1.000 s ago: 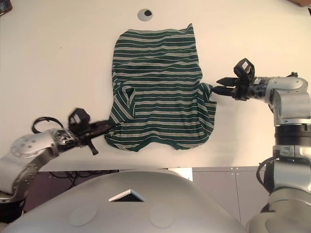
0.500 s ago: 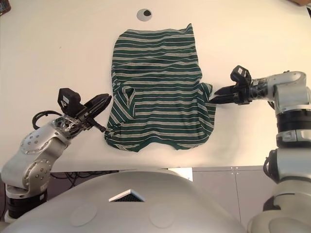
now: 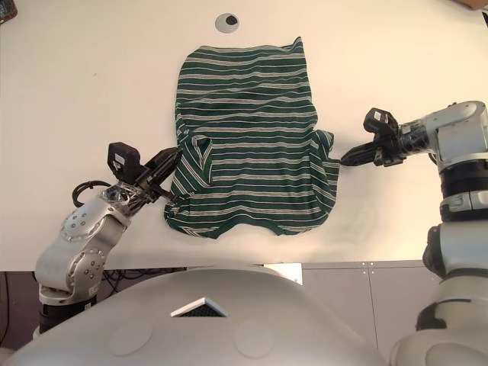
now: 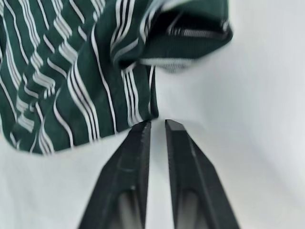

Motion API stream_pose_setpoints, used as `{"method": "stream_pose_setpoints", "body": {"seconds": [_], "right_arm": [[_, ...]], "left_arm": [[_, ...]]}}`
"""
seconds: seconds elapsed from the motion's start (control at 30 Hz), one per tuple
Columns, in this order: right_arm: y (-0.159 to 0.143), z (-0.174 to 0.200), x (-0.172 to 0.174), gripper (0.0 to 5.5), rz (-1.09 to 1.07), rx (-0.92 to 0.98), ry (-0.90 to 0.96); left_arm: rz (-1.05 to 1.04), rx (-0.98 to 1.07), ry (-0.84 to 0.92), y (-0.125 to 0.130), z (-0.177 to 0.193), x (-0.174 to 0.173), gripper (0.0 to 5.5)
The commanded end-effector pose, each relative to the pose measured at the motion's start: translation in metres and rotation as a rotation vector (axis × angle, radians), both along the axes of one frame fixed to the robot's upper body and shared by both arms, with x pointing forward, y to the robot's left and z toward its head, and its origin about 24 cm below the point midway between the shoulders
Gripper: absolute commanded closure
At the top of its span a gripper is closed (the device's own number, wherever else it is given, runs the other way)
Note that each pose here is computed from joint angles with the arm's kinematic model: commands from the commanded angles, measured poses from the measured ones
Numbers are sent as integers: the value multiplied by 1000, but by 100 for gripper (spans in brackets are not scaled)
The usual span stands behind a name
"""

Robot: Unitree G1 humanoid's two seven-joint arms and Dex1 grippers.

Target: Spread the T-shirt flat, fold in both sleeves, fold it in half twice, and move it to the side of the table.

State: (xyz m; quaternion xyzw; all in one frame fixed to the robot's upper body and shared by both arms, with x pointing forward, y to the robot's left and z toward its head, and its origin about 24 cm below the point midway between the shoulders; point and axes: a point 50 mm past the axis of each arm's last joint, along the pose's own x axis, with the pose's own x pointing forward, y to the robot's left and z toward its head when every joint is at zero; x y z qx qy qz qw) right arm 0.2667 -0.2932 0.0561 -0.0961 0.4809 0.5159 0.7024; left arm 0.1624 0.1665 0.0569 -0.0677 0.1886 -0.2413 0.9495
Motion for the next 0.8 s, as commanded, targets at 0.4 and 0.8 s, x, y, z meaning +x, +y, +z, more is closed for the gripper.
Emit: {"method": "stream_pose_setpoints", "body": {"seconds": [0.4, 0.8], "right_arm": [[8, -17, -20, 450, 24, 31, 94], [-36, 0, -28, 544, -18, -69, 109]], "left_arm": [[-31, 31, 18, 3, -4, 3, 508], [-34, 39, 43, 0, -13, 0, 508]]}}
